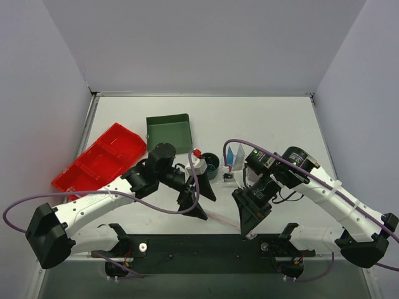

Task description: Prepare toiletry sets of a toothbrush and toothpaste on the tray

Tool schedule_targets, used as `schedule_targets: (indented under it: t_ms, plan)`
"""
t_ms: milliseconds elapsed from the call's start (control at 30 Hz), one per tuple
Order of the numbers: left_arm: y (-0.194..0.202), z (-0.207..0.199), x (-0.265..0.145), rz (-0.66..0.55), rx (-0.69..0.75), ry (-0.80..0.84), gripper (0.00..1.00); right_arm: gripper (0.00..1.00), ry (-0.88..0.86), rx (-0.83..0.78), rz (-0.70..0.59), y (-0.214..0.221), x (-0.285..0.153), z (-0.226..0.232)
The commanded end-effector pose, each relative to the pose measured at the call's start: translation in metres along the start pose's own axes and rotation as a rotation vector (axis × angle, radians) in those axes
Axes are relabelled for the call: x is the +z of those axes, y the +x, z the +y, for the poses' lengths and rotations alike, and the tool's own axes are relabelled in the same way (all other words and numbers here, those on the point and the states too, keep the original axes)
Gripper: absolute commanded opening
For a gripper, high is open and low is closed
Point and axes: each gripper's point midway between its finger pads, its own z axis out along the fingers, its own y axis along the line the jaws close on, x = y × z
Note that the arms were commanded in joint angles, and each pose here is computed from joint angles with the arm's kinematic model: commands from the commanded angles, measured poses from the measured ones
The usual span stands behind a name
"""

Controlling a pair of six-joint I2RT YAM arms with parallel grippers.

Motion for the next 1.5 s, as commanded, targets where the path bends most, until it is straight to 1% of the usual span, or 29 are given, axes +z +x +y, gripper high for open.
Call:
schedule_targets:
  t_ms: [0,67,133,267,300,367,400,533,600,633,800,833,867,933,967,1033,1067,1100,1167,1200,1233,1267,1300,1333,1367,1400,1433,1467]
  plan:
    - [-0.006,-0.038,0.008,0.021,0.024,0.229,0.91,0.00,-0.045,0.019,0.071,0.020,-0.008,0.013]
    - [-0.002,-0.040,0.012,0.036,0.004,0.246,0.87,0.00,-0.050,0.009,0.063,0.018,-0.008,0.014]
    - [0.001,-0.041,0.012,0.045,-0.008,0.255,0.86,0.00,-0.055,0.002,0.056,0.017,-0.008,0.015]
    - [0.004,-0.043,0.015,0.061,-0.022,0.269,0.72,0.00,-0.066,-0.009,0.044,0.014,-0.008,0.017]
    - [0.005,-0.043,0.016,0.064,-0.022,0.269,0.65,0.00,-0.068,-0.010,0.042,0.013,-0.008,0.017]
    - [0.007,-0.043,0.016,0.074,-0.032,0.274,0.60,0.00,-0.072,-0.016,0.036,0.011,-0.008,0.018]
    - [0.007,-0.045,0.017,0.077,-0.035,0.279,0.55,0.00,-0.072,-0.016,0.037,0.011,-0.008,0.018]
    - [0.010,-0.045,0.019,0.087,-0.032,0.285,0.48,0.00,-0.078,-0.022,0.029,0.009,-0.008,0.019]
    - [0.014,-0.046,0.018,0.102,-0.058,0.286,0.46,0.00,-0.083,-0.027,0.023,0.008,-0.010,0.020]
    - [0.016,-0.047,0.019,0.108,-0.062,0.290,0.42,0.00,-0.085,-0.026,0.014,0.007,-0.010,0.020]
    - [0.017,-0.051,0.019,0.112,-0.055,0.301,0.29,0.00,-0.082,-0.024,-0.031,0.003,-0.014,0.017]
    - [0.018,-0.052,0.019,0.113,-0.055,0.303,0.22,0.00,-0.080,-0.027,-0.047,0.001,-0.015,0.016]
    - [0.018,-0.052,0.019,0.112,-0.050,0.304,0.18,0.00,-0.074,-0.019,-0.064,-0.002,-0.016,0.013]
    - [0.016,-0.050,0.019,0.104,-0.034,0.285,0.05,0.06,-0.071,-0.026,-0.100,-0.006,-0.018,0.012]
    - [0.015,-0.049,0.019,0.102,-0.029,0.274,0.00,0.18,-0.061,-0.010,-0.128,-0.009,-0.021,0.009]
    - [0.011,-0.043,0.020,0.084,-0.003,0.227,0.00,0.30,-0.026,-0.029,-0.196,-0.016,-0.025,0.004]
    - [0.012,-0.039,0.020,0.080,-0.002,0.199,0.00,0.42,-0.010,-0.029,-0.227,-0.018,-0.028,0.001]
    - [0.009,-0.033,0.020,0.064,0.013,0.168,0.00,0.46,0.044,-0.005,-0.274,-0.024,-0.031,-0.008]
    - [0.000,-0.017,0.017,0.020,0.043,0.058,0.00,0.50,0.082,-0.015,-0.370,-0.032,-0.039,-0.012]
    - [-0.003,-0.009,0.015,0.001,0.054,0.017,0.00,0.51,0.109,0.025,-0.411,-0.035,-0.041,-0.017]
    - [-0.008,-0.007,0.012,-0.021,0.066,-0.021,0.00,0.52,0.158,0.014,-0.496,-0.042,-0.048,-0.023]
    - [-0.013,0.003,0.010,-0.046,0.075,-0.085,0.00,0.54,0.179,0.017,-0.540,-0.046,-0.051,-0.027]
    - [-0.014,0.008,0.008,-0.068,0.088,-0.119,0.00,0.55,0.190,0.030,-0.582,-0.049,-0.054,-0.029]
    - [-0.019,0.010,0.005,-0.087,0.101,-0.151,0.00,0.55,0.211,0.050,-0.655,-0.054,-0.058,-0.034]
    - [-0.022,0.016,0.002,-0.106,0.109,-0.200,0.00,0.56,0.221,0.063,-0.692,-0.057,-0.060,-0.037]
    - [-0.023,0.019,0.001,-0.112,0.115,-0.217,0.00,0.56,0.230,0.077,-0.731,-0.059,-0.063,-0.039]
    - [-0.022,0.020,-0.001,-0.114,0.127,-0.233,0.00,0.57,0.239,0.103,-0.823,-0.066,-0.072,-0.042]
    - [-0.024,0.026,-0.003,-0.122,0.131,-0.276,0.00,0.57,0.233,0.114,-0.867,-0.069,-0.076,-0.042]
